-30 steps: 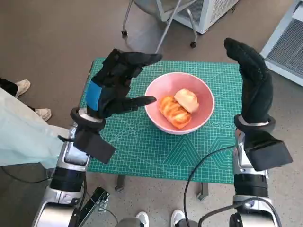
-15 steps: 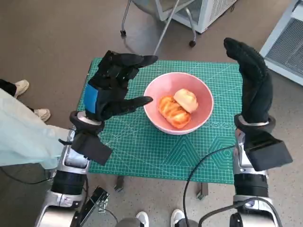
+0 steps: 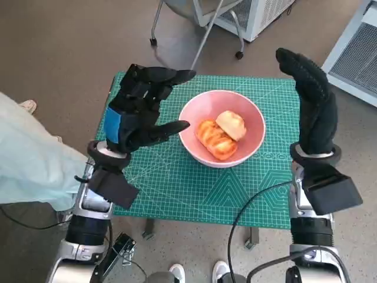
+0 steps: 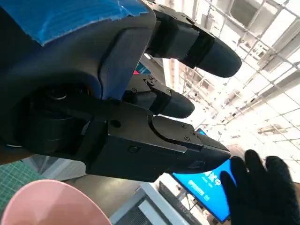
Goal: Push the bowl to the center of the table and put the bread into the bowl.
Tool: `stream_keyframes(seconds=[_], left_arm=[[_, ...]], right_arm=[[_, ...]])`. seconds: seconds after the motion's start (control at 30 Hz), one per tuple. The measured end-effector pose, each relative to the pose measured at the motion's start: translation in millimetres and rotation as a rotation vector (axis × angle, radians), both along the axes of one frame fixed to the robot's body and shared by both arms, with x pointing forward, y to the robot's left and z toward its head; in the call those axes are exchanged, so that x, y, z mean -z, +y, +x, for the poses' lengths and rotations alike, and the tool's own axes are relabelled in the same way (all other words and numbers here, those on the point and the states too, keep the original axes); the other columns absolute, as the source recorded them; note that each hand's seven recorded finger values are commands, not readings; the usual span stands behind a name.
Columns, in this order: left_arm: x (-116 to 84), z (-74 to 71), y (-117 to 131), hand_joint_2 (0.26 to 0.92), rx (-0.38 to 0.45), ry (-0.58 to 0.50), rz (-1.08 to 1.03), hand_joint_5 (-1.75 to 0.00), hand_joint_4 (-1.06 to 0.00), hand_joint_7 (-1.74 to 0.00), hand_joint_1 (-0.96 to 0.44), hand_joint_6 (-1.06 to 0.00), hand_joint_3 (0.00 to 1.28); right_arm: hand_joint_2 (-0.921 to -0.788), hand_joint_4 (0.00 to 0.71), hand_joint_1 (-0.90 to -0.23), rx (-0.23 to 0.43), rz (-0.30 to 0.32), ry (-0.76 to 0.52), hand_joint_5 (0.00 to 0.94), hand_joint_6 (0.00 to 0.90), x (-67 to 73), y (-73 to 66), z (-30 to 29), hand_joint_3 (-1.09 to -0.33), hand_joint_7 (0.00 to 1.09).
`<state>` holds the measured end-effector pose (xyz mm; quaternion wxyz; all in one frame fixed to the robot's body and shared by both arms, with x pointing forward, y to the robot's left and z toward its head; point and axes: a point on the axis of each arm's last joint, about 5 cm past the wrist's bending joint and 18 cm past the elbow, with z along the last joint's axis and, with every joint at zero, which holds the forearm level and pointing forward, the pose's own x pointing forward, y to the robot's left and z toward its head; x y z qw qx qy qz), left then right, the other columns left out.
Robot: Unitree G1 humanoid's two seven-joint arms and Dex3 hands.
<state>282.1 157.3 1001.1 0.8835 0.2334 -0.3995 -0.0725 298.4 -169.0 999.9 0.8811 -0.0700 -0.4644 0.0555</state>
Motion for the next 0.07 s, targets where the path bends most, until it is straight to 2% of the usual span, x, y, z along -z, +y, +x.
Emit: stream_keyframes(seconds=[0.07], left_arm=[[-0.1, -0.4, -0.4, 0.875, -0.001, -0.001, 0.0, -0.81, -0.2, -0.95, 0.1, -0.24, 0.11]], right_arm=[[-0.921, 0.393, -0.58, -0.002, 0.0, 0.001, 0.015, 0.06, 0.4, 0.1, -0.1, -0.793, 0.8]])
